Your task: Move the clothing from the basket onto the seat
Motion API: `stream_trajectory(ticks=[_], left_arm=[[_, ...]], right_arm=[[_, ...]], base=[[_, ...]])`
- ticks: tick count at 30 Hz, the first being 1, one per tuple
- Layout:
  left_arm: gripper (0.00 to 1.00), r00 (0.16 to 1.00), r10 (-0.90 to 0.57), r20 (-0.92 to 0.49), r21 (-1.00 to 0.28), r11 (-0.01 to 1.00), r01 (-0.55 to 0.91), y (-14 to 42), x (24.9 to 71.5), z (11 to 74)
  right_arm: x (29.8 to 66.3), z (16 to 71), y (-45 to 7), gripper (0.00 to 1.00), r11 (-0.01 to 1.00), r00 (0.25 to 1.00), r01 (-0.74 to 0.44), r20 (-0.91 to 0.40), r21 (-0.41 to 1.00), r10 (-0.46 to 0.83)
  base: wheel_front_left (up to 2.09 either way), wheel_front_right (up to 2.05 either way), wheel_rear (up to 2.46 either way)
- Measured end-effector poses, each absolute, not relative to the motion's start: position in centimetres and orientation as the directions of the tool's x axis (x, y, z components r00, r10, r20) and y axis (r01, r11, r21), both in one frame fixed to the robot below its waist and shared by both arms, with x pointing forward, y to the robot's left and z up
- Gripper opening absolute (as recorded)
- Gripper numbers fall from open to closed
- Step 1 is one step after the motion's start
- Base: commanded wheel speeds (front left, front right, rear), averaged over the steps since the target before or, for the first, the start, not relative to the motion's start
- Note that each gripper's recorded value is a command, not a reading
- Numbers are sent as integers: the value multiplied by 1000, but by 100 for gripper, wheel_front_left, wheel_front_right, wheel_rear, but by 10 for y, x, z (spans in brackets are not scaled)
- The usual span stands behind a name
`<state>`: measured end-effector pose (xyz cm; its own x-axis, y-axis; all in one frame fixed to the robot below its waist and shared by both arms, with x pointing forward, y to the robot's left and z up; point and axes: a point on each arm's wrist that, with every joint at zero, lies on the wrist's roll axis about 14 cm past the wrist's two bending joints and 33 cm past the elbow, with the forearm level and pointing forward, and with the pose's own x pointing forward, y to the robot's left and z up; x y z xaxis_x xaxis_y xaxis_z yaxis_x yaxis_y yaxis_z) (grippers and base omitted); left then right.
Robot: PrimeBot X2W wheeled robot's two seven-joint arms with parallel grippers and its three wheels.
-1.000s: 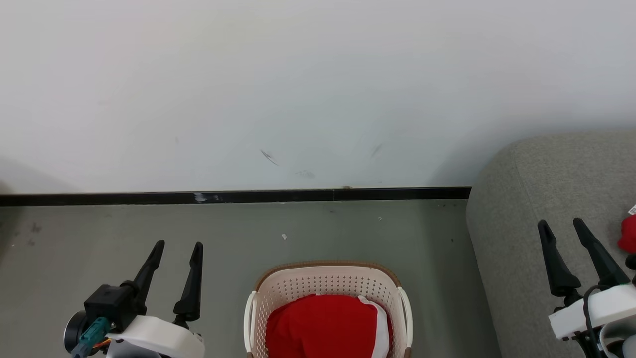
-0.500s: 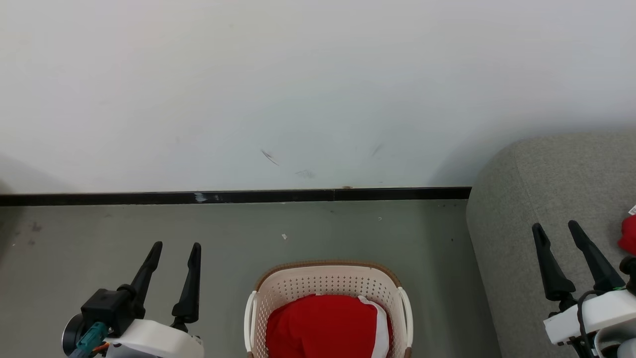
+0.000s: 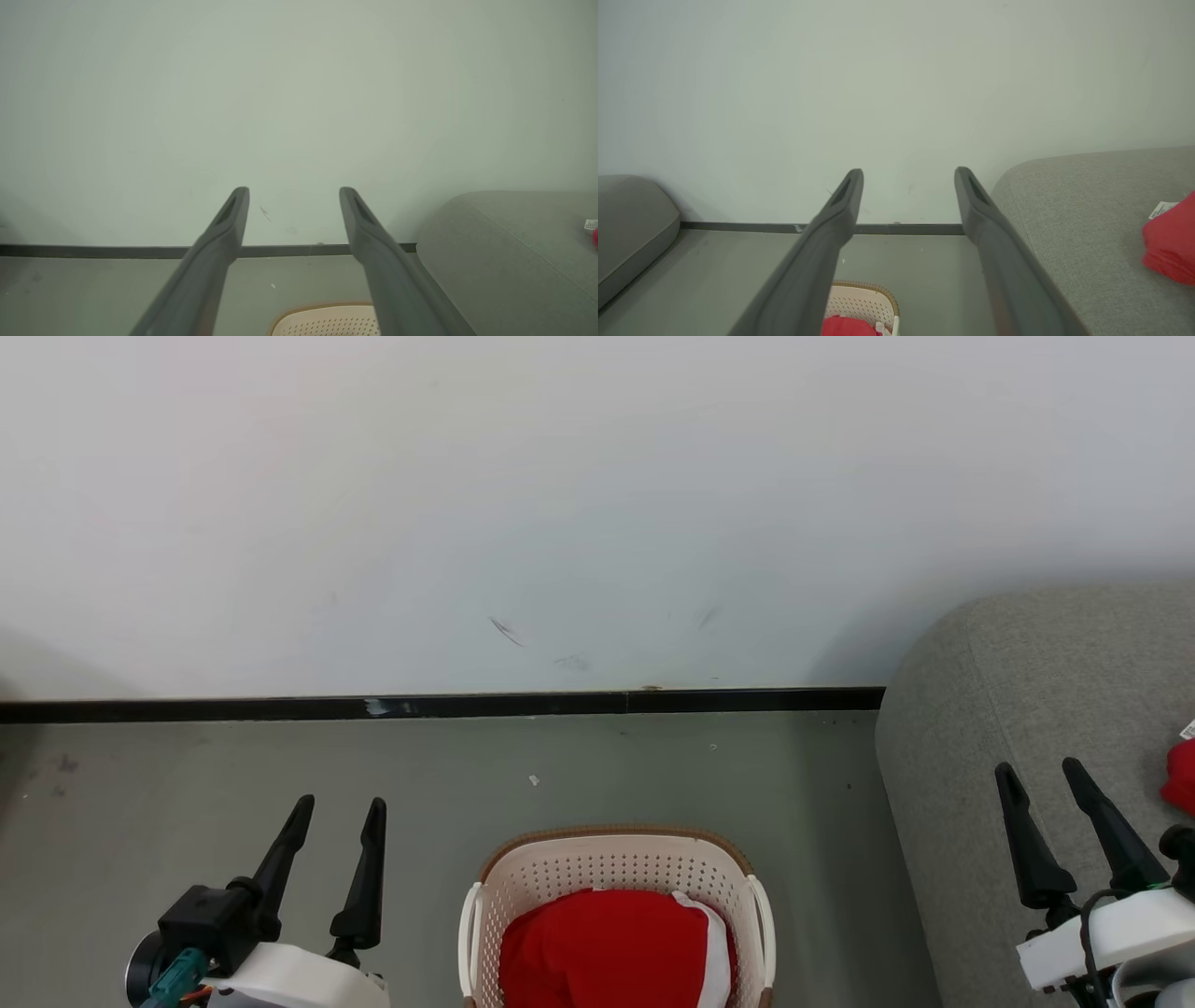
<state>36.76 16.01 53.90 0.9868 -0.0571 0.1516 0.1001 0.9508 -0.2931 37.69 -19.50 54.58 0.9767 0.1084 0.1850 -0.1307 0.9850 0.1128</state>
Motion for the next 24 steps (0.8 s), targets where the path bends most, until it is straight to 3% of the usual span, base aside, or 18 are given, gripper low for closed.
stream_trajectory(ticks=[24], left_arm=[[100,984,-118,133,-294,943,153,143,373,529]], right_arm=[[373,547,-204,100,989,978,-108,190,102,87]], base=[[0,0,0]])
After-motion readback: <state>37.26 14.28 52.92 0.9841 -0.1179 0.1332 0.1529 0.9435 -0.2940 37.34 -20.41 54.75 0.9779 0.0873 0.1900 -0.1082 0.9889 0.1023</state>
